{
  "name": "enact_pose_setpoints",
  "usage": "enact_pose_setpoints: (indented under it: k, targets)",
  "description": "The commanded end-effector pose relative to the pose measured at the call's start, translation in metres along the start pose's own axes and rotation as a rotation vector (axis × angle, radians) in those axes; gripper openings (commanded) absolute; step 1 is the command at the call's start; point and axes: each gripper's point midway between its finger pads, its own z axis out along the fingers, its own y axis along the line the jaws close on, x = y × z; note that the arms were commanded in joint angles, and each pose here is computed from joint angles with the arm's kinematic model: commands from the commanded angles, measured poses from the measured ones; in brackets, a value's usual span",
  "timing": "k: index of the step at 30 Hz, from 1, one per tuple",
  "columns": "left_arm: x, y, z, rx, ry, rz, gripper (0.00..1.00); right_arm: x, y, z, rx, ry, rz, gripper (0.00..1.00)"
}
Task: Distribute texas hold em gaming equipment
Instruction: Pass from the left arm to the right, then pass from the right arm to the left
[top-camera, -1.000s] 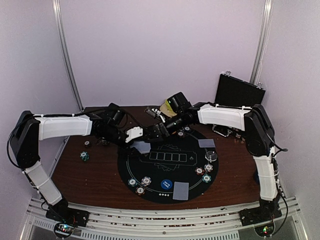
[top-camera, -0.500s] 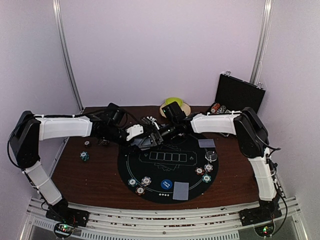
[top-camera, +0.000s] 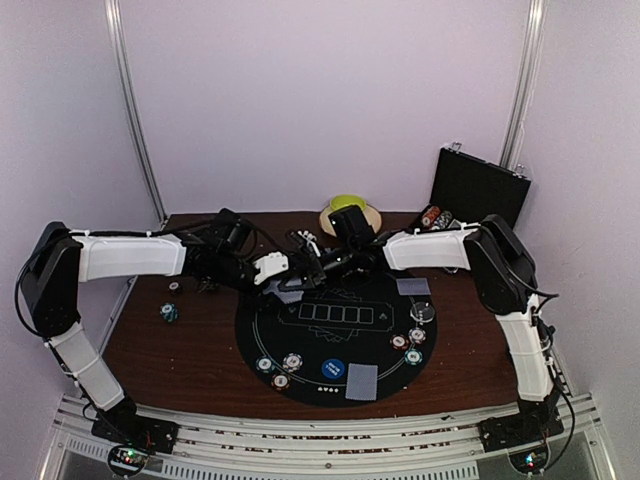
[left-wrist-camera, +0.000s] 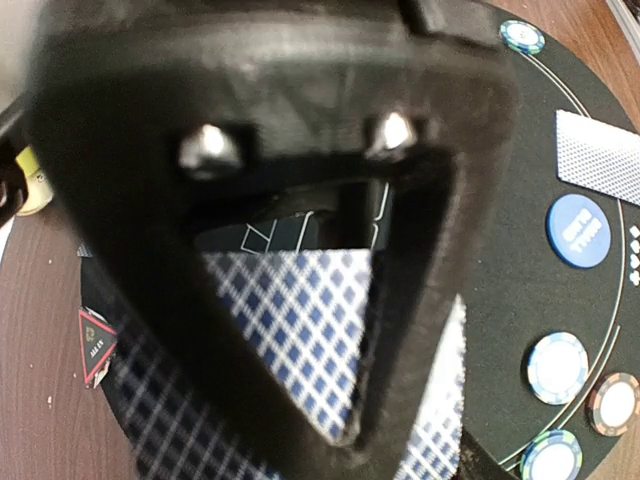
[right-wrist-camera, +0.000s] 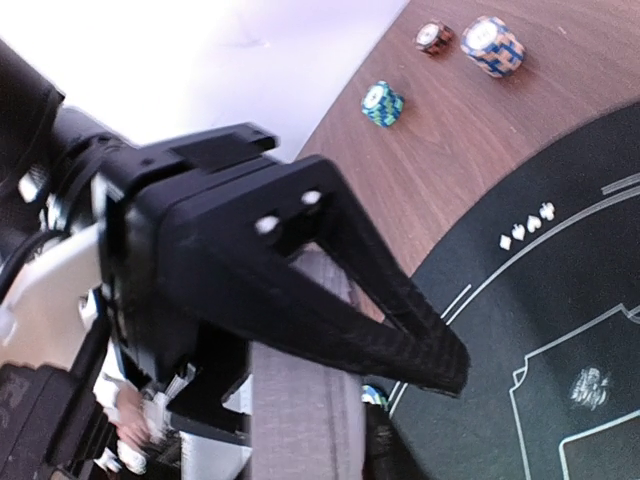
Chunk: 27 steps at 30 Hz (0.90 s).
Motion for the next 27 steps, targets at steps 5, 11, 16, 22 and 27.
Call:
enact_pose_setpoints:
  k: [5,11,16,22,27]
  targets:
    - [0.0,0.003,0.006,-0.024,-0.01,0.0,0.64,-0.004,0.005,0.0,-0.065,-0.011,0.003,0.0]
    - [0.006,0.004,0.005,-0.053,0.006,0.008,0.98,-0.01,0.016,-0.003,-0.12,-0.048,0.049,0.0]
    - [0.005,0.01,-0.001,-0.099,0.005,0.025,0.98,-0.011,0.02,-0.006,-0.169,-0.082,0.082,0.0]
    - [0.007,0.007,0.005,-0.119,0.033,0.055,0.93,-0.009,0.011,-0.003,-0.151,-0.085,0.106,0.0]
    - [0.002,0.004,0.008,-0.133,0.035,0.076,0.93,-0.003,-0.006,0.003,-0.095,-0.064,0.115,0.0]
